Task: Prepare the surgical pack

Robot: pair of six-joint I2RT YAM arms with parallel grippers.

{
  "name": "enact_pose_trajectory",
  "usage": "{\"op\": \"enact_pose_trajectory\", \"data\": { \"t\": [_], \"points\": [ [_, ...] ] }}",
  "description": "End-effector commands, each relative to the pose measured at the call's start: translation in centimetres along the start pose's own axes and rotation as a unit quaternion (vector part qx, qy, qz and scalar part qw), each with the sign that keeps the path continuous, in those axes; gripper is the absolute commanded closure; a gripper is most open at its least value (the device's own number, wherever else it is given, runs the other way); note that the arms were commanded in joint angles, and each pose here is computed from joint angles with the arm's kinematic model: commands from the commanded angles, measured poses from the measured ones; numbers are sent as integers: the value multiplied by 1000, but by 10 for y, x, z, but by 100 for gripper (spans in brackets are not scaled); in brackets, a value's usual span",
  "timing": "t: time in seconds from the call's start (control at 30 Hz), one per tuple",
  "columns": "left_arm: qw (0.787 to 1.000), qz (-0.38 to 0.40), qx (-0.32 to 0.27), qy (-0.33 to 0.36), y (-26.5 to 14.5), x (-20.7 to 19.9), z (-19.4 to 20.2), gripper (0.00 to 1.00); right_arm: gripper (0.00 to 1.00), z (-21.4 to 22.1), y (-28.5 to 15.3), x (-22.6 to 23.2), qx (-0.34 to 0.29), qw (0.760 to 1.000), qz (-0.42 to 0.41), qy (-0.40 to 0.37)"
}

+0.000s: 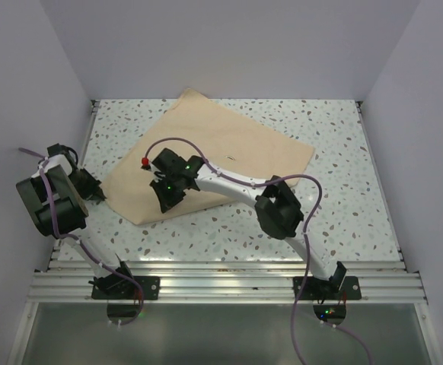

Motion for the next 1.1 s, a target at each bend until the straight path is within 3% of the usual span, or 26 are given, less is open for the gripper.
{"op": "enact_pose_trajectory", "data": {
  "t": [0.0, 0.53, 1.07],
  "points": [
    [1000, -15, -4, 3, 5, 6, 1, 100, 100, -7, 2, 3, -10, 1000, 11, -7],
    [1000, -24, -18, -8, -21, 5, 11, 100, 100, -10, 38, 2, -8, 1000, 23, 15],
    [991, 85, -88, 50, -78, -43, 17, 100, 99, 5, 57, -12, 23, 999, 40, 27]
  ]
}}
Point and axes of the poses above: each gripper's point midway between its finger pads, its own y axis out along the fingers, its own x axis along the line the jaws close on, z = x × y, the point moved 10 cm from there along -y, back along the fingers, and after that the axes turned 5 degrees about y, right-handed, at the moved point
